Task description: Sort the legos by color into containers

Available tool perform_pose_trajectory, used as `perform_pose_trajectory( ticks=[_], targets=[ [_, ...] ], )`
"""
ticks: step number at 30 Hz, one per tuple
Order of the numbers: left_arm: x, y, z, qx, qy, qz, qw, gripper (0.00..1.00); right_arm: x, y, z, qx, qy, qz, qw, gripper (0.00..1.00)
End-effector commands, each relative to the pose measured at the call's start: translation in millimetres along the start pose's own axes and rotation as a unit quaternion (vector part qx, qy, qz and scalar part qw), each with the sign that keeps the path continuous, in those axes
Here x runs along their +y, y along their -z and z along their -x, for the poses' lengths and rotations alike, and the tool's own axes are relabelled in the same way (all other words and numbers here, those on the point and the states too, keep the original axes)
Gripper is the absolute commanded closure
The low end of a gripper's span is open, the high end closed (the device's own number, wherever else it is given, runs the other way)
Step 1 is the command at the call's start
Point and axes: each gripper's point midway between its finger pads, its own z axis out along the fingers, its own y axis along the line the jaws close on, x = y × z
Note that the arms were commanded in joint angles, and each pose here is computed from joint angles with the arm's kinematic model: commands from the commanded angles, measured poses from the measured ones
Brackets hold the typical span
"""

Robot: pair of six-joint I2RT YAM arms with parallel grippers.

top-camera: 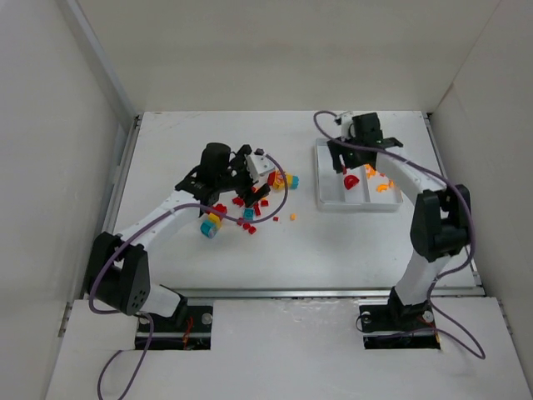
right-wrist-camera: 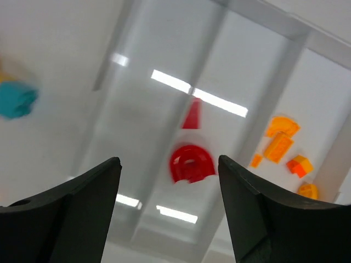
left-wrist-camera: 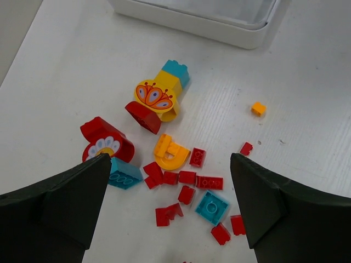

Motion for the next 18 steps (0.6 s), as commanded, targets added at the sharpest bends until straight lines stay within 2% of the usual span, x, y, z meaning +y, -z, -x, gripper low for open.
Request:
perform_pose_trajectory(
  ticks=[1,2,4,5,6,8,9,12,15,18],
  targets=[
    [5.6,-0.2,-4.3,0.001,0.021,0.028,0.999,0.11,101.1,45.7,16.4,-0.076,0.177,0.094,0.977,0.23],
    [13.9,3.2,-7.5,0.009,0.032,0.058,0.998,0.11,122.1,48.2,5.9,-0.075,0.228,0.119,0.963,0.23],
    [19.9,4.5,-26.1,0.029,0.100,0.107,0.989,0.10,174.7,53.1,-19.9,-0.069,0.277,0.178,0.942,0.23],
    [31.4,8.4,-33.1,0.035,0.124,0.144,0.981,0.09,185.8,52.2,-34.6,-0.057,0.285,0.195,0.937,0.23],
    [45.9,17.4,-48.4,0.059,0.148,0.199,0.967,0.09,198.2,49.6,-40.3,-0.050,0.269,0.211,0.938,0.23],
    [52.1,27.1,-70.8,0.085,0.193,0.243,0.947,0.09,221.1,43.3,-51.4,-0.029,0.252,0.233,0.939,0.25],
    [63.2,38.2,-84.2,0.104,0.204,0.287,0.930,0.09,228.9,41.4,-53.6,-0.021,0.234,0.238,0.943,0.28],
    [62.6,51.6,-105.1,0.132,0.225,0.322,0.910,0.09,235.8,27.4,-63.4,0.014,0.218,0.197,0.956,0.33],
    [58.6,58.5,-110.2,0.137,0.230,0.331,0.905,0.09,239.3,22.1,-78.8,0.040,0.197,0.166,0.965,0.34],
    [56.4,59.9,-111.0,0.136,0.234,0.332,0.904,0.09,245.0,21.5,-84.9,0.030,0.204,0.156,0.966,0.34]
  ],
)
